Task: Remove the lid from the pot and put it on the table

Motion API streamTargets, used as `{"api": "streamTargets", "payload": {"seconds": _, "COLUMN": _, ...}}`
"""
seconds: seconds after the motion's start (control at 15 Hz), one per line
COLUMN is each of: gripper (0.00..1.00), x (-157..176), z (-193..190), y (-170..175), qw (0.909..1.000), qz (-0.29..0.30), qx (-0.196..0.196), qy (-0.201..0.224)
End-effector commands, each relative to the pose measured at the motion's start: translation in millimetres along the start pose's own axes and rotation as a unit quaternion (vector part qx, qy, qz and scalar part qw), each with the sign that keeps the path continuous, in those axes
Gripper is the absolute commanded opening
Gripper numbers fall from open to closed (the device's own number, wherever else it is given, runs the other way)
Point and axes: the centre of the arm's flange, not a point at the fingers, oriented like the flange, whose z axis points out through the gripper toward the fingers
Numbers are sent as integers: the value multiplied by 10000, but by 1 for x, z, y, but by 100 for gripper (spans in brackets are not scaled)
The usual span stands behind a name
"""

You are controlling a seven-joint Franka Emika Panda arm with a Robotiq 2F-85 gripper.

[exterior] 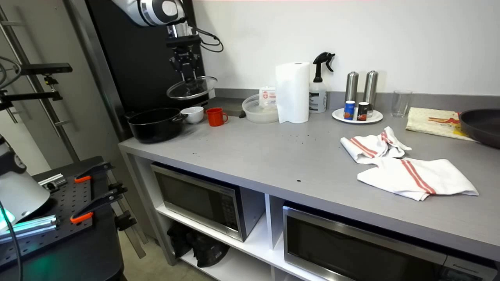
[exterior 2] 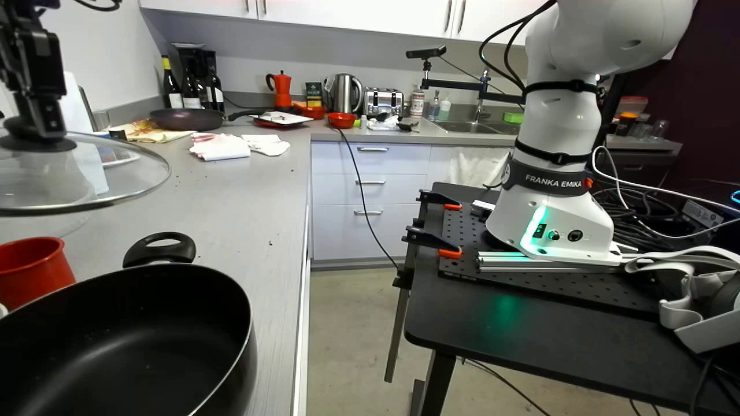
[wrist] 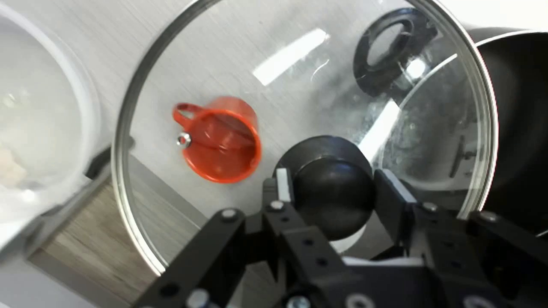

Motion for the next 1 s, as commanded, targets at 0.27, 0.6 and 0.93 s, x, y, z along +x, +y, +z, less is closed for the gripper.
{"api": "streamTargets", "payload": {"seconds": 0.27, "gripper": 24, "x": -114, "z": -4, "y": 130, "qw": 9844, "qz": 1741, "qx": -54, "qy": 268}}
{"api": "streamTargets", "payload": {"seconds": 0.6, "gripper": 24, "x": -173, "z": 49, "y": 168, "qw": 9704, "qz": 2415, "qx": 101, "qy": 3}}
{"api": "streamTargets", "payload": {"seconds": 0.93, "gripper": 24, "x": -208, "z": 117, "y": 180, "qw": 9580, "qz": 2835, "qx": 283, "qy": -340}}
